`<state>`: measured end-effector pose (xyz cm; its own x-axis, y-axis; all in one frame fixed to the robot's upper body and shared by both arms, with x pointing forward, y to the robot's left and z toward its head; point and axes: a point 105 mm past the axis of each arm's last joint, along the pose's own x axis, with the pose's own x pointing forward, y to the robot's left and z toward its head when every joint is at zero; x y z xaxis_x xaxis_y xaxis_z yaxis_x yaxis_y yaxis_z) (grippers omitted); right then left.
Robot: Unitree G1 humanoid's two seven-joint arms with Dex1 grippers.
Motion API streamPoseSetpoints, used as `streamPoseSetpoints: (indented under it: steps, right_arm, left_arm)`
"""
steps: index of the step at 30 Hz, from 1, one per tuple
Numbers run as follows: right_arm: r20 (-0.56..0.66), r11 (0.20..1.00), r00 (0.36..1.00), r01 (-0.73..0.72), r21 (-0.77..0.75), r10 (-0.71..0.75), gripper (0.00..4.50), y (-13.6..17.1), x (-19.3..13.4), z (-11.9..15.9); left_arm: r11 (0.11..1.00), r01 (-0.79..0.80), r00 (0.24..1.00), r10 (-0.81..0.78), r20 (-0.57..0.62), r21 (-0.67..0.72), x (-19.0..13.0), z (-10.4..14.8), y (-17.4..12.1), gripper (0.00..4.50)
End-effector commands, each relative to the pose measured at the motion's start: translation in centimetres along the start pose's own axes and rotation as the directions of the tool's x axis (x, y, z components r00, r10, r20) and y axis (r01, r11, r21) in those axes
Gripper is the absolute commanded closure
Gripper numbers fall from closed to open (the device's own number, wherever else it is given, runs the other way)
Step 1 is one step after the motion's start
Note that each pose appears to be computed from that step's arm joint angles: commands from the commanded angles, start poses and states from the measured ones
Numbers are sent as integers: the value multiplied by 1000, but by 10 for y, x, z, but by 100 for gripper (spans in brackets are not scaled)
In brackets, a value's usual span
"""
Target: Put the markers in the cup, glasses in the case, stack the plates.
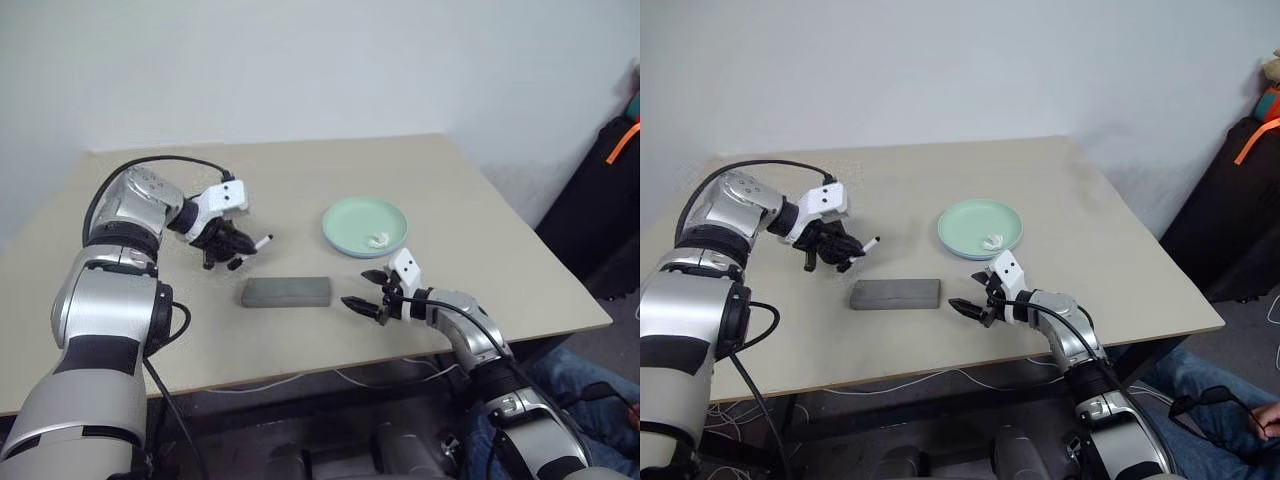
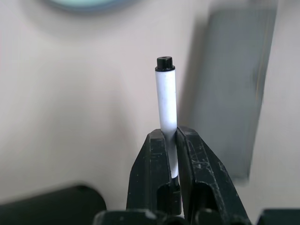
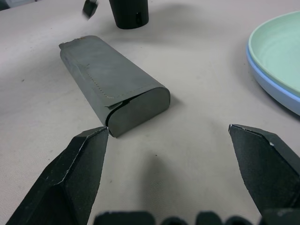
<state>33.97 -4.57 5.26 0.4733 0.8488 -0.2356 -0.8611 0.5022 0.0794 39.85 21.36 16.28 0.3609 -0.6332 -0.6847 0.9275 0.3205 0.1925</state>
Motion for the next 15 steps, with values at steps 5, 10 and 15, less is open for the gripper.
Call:
streamPoseSetpoints:
  steps: [5,10,15]
  right_arm:
    - [54,999,999,-3,-45,5,5,-3,0,20]
    - [51,999,999,-10,-47,12,5,-2,0,20]
    - [45,998,999,-28,-55,30,5,-1,2,21]
  left_arm:
    - [944,-312,855,330,399,-110,-49,71,43,448]
    - [866,-451,741,498,450,-215,-72,69,60,448]
    - [753,-571,600,655,460,-328,-101,51,72,448]
